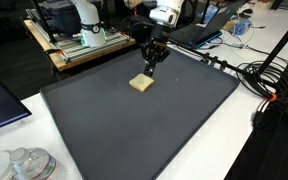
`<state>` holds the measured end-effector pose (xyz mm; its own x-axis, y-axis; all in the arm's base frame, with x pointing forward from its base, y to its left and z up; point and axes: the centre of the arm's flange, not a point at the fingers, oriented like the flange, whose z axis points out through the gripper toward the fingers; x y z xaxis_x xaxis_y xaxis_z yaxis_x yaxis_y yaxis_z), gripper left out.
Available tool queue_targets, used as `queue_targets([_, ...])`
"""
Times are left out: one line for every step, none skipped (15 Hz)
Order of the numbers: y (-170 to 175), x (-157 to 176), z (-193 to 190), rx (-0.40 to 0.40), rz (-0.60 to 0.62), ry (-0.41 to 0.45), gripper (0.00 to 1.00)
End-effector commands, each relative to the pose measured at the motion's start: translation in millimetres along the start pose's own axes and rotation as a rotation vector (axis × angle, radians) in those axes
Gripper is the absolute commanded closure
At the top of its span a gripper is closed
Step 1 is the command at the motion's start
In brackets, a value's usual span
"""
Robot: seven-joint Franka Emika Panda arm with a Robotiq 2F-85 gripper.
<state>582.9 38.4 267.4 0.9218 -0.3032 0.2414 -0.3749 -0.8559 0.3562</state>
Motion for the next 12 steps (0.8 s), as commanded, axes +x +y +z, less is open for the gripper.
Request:
queue_targets([22,10,-1,0.065,0.005,-0.082,0.95])
queue_targets([27,11,1,0.082,0.008,-0.104,0.95])
queue_targets([33,13,3,0.098,0.016,-0.123,0.95])
queue_targets([37,14,4,0.13,0.017,-0.138,0.95])
queue_targets([43,17,6,0.145,0.028,-0.152,0.95])
queue_targets([49,19,7,0.176,0.031,-0.17,0.95])
queue_targets([55,21,10,0.198,0.04,-0.186,0.95])
queue_targets([62,23,12,0.23,0.045,-0.202,0.95])
queue_targets([71,25,15,0.268,0.051,-0.212,0.95])
queue_targets([78,27,18,0.305,0.059,-0.219,0.95])
queue_targets([86,30,22,0.343,0.062,-0.22,0.95])
queue_targets([96,32,27,0.387,0.069,-0.222,0.95])
